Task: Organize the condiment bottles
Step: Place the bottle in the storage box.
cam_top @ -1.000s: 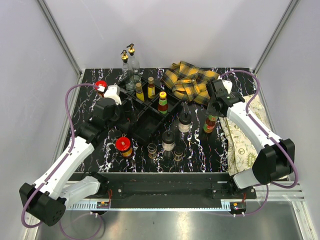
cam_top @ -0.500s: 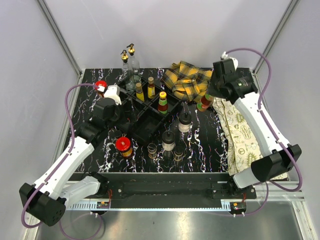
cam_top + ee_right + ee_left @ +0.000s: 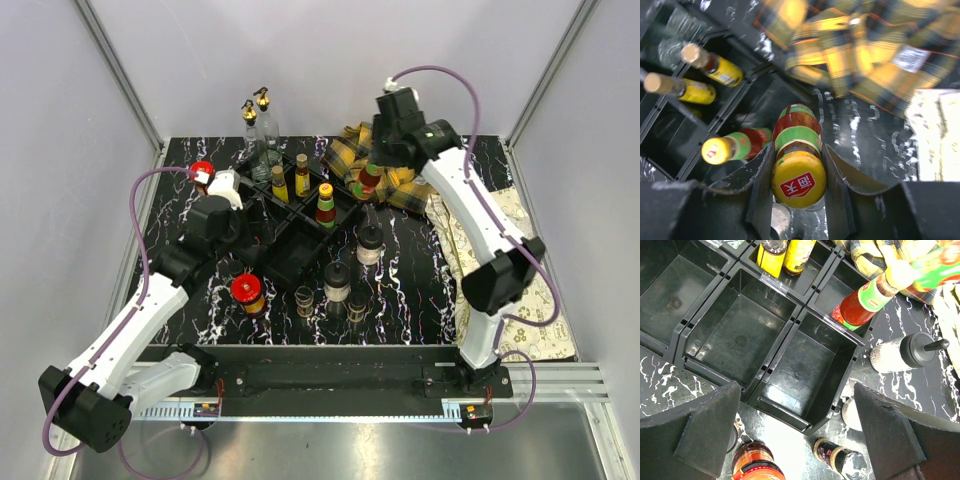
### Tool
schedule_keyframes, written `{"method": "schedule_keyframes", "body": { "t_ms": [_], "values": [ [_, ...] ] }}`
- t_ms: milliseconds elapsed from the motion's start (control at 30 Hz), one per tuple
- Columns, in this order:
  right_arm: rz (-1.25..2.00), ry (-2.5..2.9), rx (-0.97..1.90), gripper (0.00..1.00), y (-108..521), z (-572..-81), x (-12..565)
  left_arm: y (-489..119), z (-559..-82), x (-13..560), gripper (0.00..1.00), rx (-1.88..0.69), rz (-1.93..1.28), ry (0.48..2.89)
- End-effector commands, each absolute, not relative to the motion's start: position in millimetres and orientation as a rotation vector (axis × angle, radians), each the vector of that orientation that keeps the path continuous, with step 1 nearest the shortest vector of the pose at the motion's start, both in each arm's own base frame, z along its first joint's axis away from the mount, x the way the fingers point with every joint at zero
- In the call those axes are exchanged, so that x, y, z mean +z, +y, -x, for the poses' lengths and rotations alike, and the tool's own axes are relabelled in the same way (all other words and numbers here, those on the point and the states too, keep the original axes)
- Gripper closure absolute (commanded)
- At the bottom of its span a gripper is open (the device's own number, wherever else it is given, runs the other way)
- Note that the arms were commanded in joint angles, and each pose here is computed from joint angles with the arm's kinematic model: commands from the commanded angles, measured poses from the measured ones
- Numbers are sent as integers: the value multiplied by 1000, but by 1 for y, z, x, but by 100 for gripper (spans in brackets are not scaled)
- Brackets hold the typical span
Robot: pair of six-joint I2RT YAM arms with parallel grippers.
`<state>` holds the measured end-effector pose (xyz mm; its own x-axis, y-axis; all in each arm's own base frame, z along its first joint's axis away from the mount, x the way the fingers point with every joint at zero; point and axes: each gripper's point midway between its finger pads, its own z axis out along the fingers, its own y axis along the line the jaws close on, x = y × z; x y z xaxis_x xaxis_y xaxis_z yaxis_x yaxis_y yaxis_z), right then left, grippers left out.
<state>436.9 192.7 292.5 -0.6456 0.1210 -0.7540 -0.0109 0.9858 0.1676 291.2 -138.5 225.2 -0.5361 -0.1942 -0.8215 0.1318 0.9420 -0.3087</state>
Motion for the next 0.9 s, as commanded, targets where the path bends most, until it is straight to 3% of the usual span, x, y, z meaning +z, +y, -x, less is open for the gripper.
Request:
{"method": "schedule_keyframes", "body": {
  "t_ms": [0, 867],
  "values": [
    [7, 2112, 282, 100, 233, -454, 338, -138, -298, 239, 1, -415, 61, 2039],
    [235, 2281, 97, 100, 296, -469, 235, -139, -298, 237, 1, -414, 62, 2044]
  ]
}}
